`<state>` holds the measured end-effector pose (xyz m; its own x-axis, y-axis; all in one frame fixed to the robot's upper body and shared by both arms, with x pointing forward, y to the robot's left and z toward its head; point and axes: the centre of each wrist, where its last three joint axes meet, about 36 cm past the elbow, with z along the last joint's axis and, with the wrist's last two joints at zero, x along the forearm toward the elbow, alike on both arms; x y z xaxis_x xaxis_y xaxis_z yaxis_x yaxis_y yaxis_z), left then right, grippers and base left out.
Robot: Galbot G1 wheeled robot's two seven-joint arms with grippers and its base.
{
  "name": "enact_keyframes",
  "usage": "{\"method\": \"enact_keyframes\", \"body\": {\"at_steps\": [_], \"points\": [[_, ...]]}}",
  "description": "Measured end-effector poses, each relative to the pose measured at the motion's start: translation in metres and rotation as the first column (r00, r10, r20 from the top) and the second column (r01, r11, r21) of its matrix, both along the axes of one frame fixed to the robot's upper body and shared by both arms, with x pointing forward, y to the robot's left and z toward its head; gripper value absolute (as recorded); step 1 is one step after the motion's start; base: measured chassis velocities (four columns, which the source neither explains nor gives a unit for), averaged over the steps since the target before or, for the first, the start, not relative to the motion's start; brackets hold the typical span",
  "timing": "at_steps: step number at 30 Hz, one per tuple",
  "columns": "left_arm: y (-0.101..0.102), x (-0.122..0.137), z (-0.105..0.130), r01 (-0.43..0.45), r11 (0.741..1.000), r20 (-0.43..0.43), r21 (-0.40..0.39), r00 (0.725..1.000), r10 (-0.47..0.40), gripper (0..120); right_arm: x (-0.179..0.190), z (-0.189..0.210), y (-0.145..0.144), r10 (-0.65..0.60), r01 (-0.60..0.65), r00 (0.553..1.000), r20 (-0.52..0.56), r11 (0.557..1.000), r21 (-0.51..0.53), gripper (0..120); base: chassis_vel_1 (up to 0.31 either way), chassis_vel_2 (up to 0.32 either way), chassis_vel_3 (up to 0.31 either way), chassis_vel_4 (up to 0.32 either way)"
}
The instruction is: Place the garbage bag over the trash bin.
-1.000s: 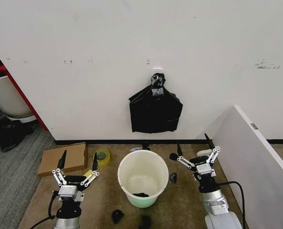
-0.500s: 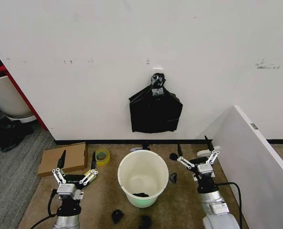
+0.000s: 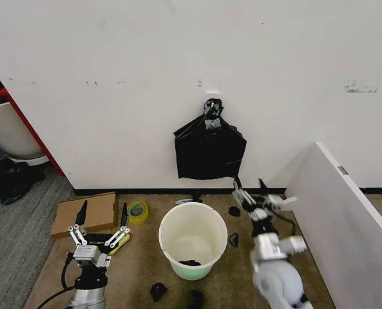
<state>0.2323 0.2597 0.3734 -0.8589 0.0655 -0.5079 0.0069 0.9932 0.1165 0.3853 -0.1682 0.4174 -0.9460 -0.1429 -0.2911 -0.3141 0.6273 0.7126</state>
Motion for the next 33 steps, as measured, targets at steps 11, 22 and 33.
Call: {"method": "enact_keyframes", "body": {"at_steps": [11, 22, 33], "points": [[0.007, -0.003, 0.006, -0.017, 0.999, -0.015, 0.031, 1.000, 0.018, 100, 0.109, 0.010, 0.029, 0.111, -0.113, 0.994, 0.022, 0.960, 0.257, 100, 0.000, 0.000, 0.000, 0.000], [0.007, -0.003, 0.006, -0.028, 0.999, -0.014, 0.030, 1.000, 0.028, 100, 0.147, 0.019, 0.050, 0.126, -0.131, 0.991, 0.036, 0.965, 0.226, 97, 0.000, 0.000, 0.000, 0.000], [0.005, -0.003, -0.002, -0.035, 0.999, -0.031, 0.029, 0.999, 0.036, 100, 0.170, 0.014, 0.054, 0.128, -0.136, 0.990, 0.054, 0.976, 0.171, 60, 0.000, 0.000, 0.000, 0.000]]}}
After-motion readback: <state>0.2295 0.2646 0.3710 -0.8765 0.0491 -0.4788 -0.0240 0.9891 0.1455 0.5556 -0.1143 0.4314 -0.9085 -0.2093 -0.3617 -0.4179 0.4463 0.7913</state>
